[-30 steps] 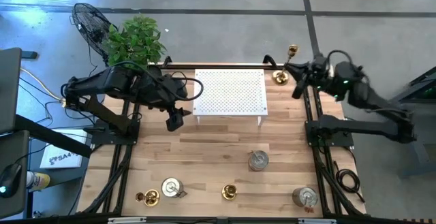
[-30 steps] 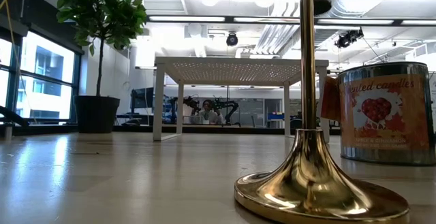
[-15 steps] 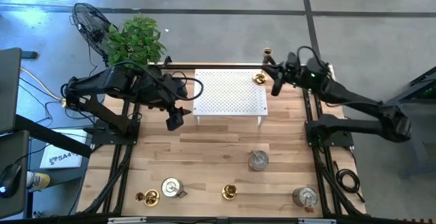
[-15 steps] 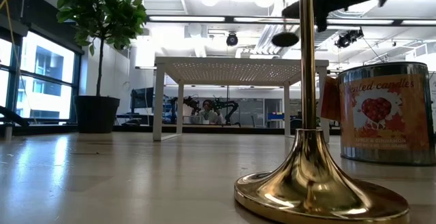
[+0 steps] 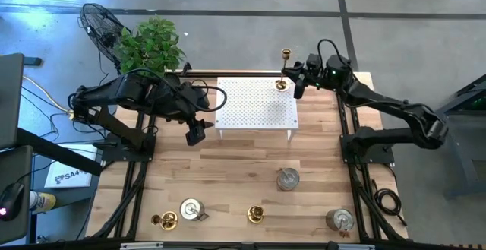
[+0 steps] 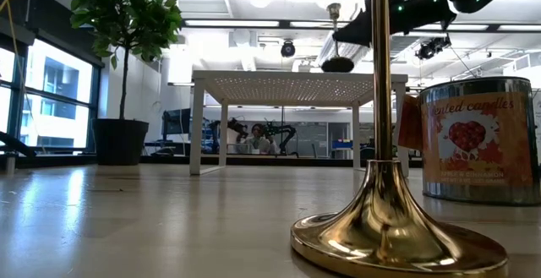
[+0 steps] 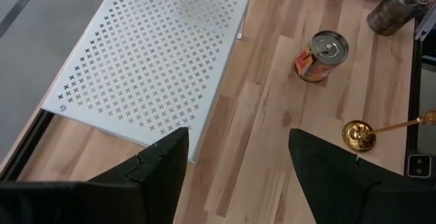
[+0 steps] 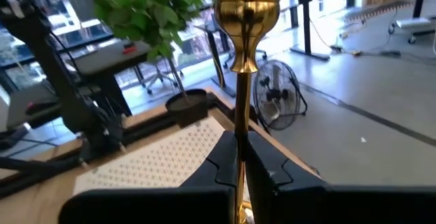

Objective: Pick & Place candle stick holders
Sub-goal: Put the top gold candle holder on the shelf

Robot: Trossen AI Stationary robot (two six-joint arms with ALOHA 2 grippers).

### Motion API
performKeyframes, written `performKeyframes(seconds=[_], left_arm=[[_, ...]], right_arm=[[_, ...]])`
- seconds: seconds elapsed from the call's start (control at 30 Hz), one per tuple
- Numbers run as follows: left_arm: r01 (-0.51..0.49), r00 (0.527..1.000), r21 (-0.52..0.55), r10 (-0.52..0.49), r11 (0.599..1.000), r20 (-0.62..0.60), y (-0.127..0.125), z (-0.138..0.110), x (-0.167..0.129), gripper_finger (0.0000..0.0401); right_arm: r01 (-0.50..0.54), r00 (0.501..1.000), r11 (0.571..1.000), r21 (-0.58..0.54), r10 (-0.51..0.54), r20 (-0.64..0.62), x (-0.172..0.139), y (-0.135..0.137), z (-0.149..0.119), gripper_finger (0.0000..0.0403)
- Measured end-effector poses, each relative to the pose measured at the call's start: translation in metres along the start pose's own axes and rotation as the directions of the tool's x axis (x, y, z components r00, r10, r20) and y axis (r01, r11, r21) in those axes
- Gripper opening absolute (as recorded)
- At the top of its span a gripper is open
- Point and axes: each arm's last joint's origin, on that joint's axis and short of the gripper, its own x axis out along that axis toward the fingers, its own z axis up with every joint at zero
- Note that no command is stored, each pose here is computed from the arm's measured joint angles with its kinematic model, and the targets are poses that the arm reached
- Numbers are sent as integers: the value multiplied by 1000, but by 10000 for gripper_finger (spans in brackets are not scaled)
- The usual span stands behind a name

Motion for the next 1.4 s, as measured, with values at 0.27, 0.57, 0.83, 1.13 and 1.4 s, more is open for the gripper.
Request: performKeyframes(seconds=[0.27, 0.57, 0.83, 1.13, 1.4], left_arm=[[-4, 1000, 0, 4, 1000, 2, 0, 0, 0, 250], [-96, 995, 0, 96, 995, 35, 2, 2, 2, 250], [-149, 987, -4, 149, 989, 59, 3, 2, 2, 250], [-157, 982, 14, 155, 987, 107, 2, 7, 1, 250], [-145, 982, 11, 143, 989, 125, 1, 9, 1, 250]], right_arm=[[48, 997, 997, -66, -52, -53, 4, -4, -8, 1], [91, 994, 991, -103, -96, -44, 2, -9, -21, 1], [55, 998, 997, -62, -52, 47, -3, -12, -38, 1], [87, 996, 989, -123, -87, 11, -2, -14, -40, 1], [95, 995, 975, -203, -95, 12, -2, -14, -40, 1]])
